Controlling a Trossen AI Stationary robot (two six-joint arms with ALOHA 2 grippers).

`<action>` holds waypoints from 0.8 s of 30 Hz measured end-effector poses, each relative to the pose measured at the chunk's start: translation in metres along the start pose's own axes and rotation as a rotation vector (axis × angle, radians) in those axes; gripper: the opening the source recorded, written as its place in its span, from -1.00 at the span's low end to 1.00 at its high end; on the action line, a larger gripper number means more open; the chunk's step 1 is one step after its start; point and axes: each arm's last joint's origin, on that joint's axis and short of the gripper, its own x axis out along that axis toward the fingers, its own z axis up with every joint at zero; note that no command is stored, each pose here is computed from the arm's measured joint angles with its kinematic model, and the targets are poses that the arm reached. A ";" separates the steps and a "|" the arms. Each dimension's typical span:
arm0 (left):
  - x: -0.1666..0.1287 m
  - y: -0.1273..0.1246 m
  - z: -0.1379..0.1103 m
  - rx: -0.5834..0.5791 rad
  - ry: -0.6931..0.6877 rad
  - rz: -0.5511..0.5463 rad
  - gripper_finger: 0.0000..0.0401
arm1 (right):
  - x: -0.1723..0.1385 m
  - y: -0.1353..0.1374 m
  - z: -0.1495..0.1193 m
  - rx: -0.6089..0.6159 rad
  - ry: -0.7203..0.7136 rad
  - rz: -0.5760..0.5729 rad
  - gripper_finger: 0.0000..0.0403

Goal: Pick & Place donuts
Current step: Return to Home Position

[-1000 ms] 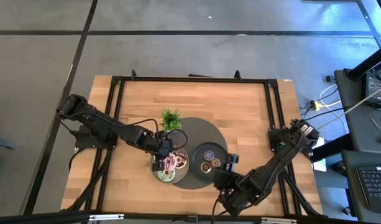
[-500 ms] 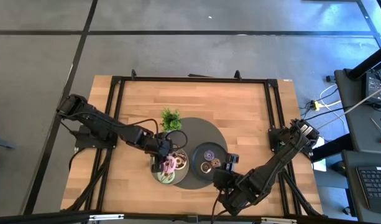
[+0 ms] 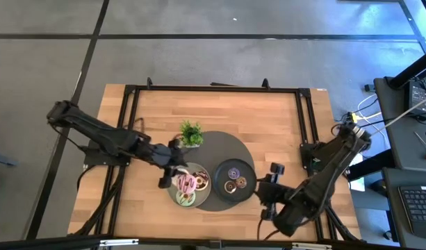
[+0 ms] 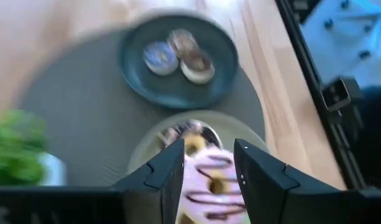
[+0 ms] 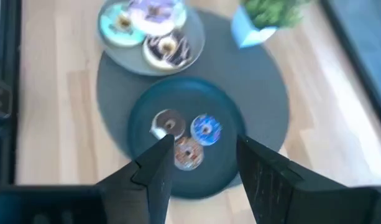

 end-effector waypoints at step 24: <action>-0.073 0.058 -0.066 0.031 -0.569 -0.108 -0.34 | 0.069 -0.153 -0.126 0.086 -0.553 0.452 -0.14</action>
